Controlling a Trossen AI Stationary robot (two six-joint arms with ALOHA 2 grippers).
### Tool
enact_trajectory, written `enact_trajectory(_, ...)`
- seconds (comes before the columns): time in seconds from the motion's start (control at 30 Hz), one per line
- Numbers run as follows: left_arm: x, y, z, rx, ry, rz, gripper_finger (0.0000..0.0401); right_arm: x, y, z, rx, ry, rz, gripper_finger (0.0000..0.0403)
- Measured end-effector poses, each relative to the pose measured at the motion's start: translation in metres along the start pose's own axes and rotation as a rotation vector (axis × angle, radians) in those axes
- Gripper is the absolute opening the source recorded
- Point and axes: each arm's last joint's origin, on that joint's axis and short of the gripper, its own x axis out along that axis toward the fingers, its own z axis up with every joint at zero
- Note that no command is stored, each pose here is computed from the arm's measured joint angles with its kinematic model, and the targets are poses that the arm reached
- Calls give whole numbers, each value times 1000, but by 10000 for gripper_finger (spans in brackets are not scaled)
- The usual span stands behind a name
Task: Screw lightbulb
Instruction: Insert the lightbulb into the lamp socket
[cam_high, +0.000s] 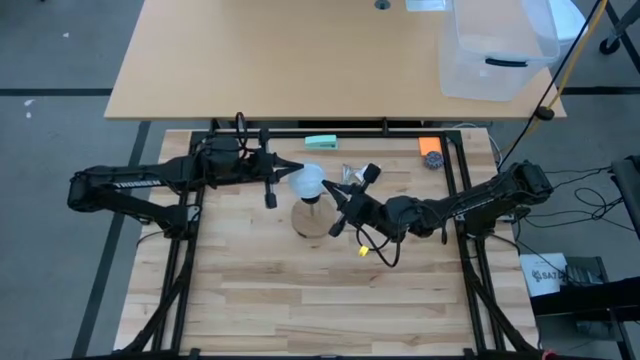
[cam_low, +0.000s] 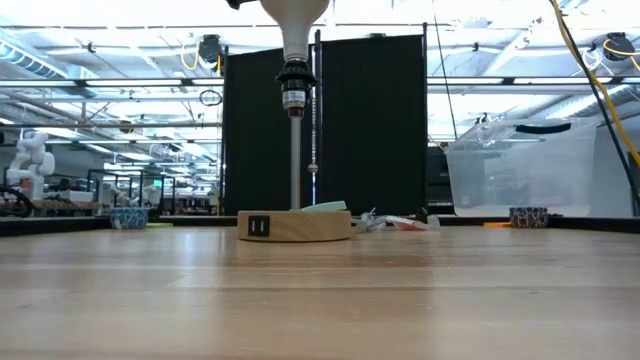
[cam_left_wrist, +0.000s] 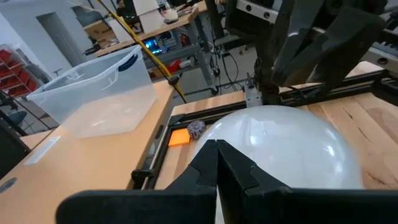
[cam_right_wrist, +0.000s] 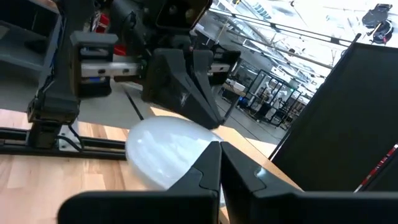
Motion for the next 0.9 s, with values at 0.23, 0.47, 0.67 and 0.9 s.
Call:
enact_trajectory(0.23,-6,2,4,-1,-28,10,0,0,0,-4,-8,62,-59,0)
enact_trajectory(0.47,-9,-2,5,6,-24,-9,0,0,-2,-5,-2,85,-100,0)
enact_trajectory(0.67,-37,-3,8,-21,8,-17,0,-1,-3,-8,11,136,-168,0)
enact_trajectory(0.9,-61,-12,-3,-72,-44,-57,0,1,-1,-17,65,186,-172,0)
